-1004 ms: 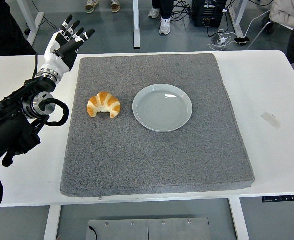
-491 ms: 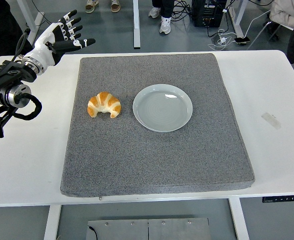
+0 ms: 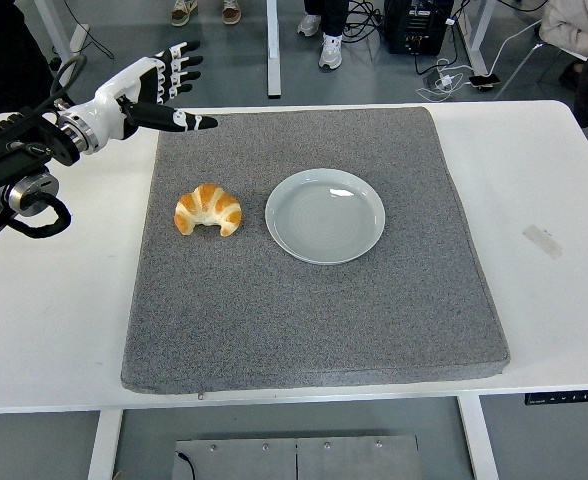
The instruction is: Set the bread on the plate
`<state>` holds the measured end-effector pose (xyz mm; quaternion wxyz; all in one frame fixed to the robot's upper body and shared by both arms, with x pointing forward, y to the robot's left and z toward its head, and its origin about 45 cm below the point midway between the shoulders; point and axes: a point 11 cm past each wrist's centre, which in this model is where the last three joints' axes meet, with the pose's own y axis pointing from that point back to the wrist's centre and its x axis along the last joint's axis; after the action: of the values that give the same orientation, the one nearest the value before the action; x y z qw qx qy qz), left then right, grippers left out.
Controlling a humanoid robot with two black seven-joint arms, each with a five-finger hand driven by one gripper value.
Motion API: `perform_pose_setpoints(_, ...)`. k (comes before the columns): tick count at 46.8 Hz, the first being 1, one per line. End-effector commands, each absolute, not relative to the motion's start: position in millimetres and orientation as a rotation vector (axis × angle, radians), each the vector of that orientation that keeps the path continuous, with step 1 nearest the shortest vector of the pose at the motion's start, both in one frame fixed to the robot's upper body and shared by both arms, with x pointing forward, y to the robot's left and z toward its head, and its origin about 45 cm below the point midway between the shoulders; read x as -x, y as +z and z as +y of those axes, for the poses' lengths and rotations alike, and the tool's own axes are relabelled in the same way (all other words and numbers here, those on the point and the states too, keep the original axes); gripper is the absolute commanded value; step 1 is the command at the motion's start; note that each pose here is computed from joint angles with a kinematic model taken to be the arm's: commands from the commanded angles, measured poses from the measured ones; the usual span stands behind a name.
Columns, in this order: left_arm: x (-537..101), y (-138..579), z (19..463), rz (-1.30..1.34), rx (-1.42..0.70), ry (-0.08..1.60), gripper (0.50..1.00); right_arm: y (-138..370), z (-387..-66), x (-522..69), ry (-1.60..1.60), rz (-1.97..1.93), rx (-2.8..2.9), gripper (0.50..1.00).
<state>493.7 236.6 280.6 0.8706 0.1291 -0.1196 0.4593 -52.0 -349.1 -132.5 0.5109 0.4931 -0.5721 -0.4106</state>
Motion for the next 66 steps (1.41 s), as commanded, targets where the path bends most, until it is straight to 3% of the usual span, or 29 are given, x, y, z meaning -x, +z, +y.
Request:
perform_pose_setpoints(1,-487.8,281.7,230.4,-0.322,-0.342,0.900,0.990,-132.5,-349.1,51.8,-0.988,-1.378,-1.187,1.000)
perform_pose_setpoints(15,-482.3,286.6,238.5,-0.514,-0.582,0.851,0.992,-132.5,-349.1,51.8,-0.988,-1.376,-1.188,1.000)
perform_pose_setpoints(34,-453.3,259.5,224.1,-0.737,-0.740,0.698,0.984,-132.4,-349.2,51.8,-0.986,-1.377,-1.187,1.000)
perform_pose_setpoints(46,-451.1,251.1,232.4,-0.861,-0.777,0.741,0.986,-132.5,-349.1,51.8,-0.988,-1.376,-1.188,1.000)
perform_pose_setpoints(66,-435.3,236.3,223.8,-0.964,-0.792,0.669,0.986,-132.5,-349.1,51.8,-0.988,-1.378,-1.187,1.000)
